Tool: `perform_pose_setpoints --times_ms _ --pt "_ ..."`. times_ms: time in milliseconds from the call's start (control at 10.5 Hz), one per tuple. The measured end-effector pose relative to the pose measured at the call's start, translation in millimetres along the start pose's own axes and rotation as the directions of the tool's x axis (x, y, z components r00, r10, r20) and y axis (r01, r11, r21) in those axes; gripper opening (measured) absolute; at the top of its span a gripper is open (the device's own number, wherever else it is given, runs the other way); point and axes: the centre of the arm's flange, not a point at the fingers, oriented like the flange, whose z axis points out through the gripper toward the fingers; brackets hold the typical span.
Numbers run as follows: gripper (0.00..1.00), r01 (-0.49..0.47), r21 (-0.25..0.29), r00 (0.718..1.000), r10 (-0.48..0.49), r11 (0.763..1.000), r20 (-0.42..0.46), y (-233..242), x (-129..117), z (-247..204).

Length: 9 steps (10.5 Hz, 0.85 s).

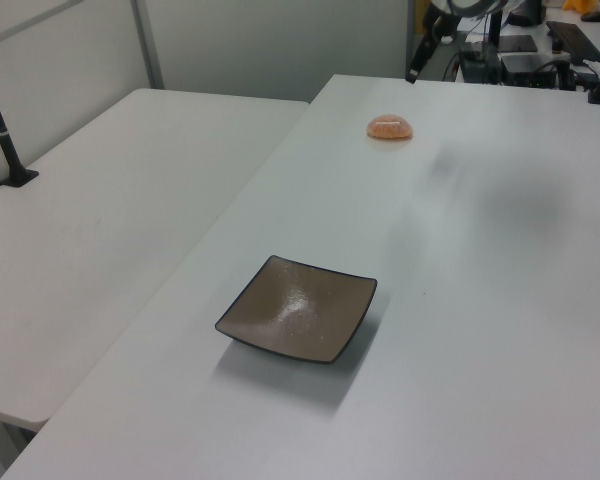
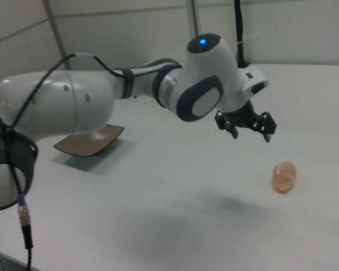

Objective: Bread is placed on a ceramic plate
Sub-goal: 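Move the open gripper over the orange bread roll and lower it, then close the gripper on the orange bread roll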

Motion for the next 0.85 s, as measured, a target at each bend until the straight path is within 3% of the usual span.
perform_pose_setpoints --times_ms 379,854 --pt "1.0 -0.014 -0.067 0.998 0.009 0.998 -0.062 18.2 -2.2 89.8" --pt "1.0 -0.024 -0.123 0.993 0.01 0.992 -0.12 32.8 -11.2 151.4"
